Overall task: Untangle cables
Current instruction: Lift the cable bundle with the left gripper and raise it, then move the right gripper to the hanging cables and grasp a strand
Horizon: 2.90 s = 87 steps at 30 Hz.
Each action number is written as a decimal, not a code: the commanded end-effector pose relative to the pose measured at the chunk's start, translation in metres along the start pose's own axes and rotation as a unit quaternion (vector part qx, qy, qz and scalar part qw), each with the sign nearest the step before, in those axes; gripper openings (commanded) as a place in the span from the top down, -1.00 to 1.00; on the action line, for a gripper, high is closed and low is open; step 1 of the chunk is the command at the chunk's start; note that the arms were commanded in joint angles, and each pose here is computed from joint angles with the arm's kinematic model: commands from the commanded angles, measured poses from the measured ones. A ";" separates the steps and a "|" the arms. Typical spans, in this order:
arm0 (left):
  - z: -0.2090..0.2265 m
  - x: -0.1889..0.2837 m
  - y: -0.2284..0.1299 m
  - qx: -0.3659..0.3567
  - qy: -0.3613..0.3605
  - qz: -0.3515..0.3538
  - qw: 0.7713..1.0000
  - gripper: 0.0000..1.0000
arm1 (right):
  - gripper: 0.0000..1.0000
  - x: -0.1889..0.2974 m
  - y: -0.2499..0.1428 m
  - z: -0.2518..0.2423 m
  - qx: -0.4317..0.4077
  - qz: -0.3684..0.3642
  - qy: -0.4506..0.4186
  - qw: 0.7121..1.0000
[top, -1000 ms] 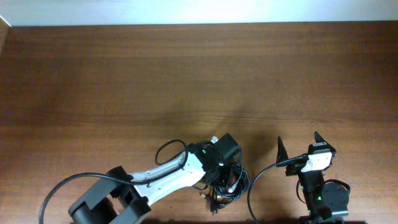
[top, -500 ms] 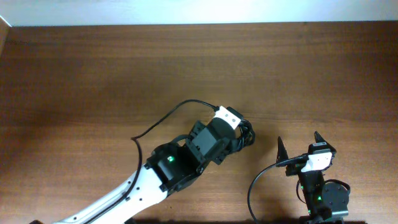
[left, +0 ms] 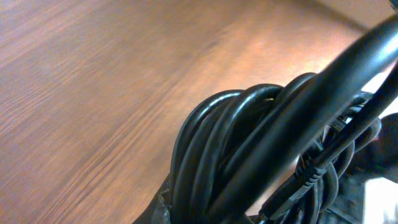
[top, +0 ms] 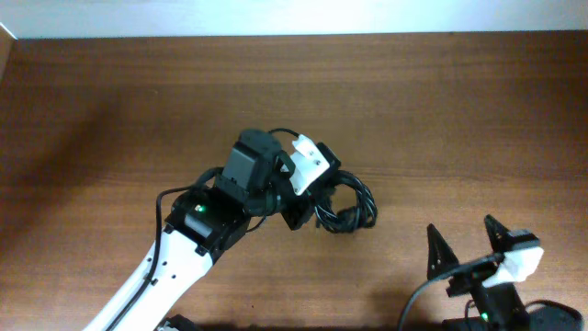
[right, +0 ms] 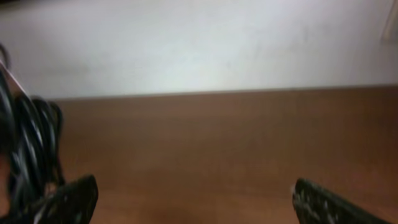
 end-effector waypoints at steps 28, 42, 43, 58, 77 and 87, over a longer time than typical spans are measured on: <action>-0.111 0.059 0.049 -0.257 -0.319 -0.224 0.884 1.00 | -0.98 0.071 0.008 0.118 -0.074 0.216 0.294 0.928; -0.107 0.057 0.059 -0.291 -0.295 -0.245 0.877 1.00 | -0.98 0.058 0.016 0.113 -0.057 0.186 0.283 0.939; -0.111 0.061 0.059 -0.290 -0.309 -0.252 0.870 1.00 | -0.98 0.053 0.019 0.108 -0.053 0.176 0.264 0.947; -0.118 0.045 0.063 -0.332 -0.301 -0.258 0.856 1.00 | -0.98 0.040 0.013 0.126 -0.115 0.258 0.327 0.902; -0.158 0.039 0.075 -0.324 -0.353 -0.268 0.836 1.00 | -0.75 -0.003 -0.011 0.057 -0.112 0.280 0.097 0.948; -0.169 0.039 0.060 -0.259 -0.396 -0.220 0.853 1.00 | -0.28 -0.018 -0.039 -0.047 -0.117 0.325 -0.229 0.910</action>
Point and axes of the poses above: each gripper's point midway between its finger pads, its own x axis back along the fingers, its own z axis along the line the jaws close on, y = z × x, the point moved 1 cm from there along x, back along the fingers, and after that the axes turned 8 degrees about -x, right-handed, at the moved point
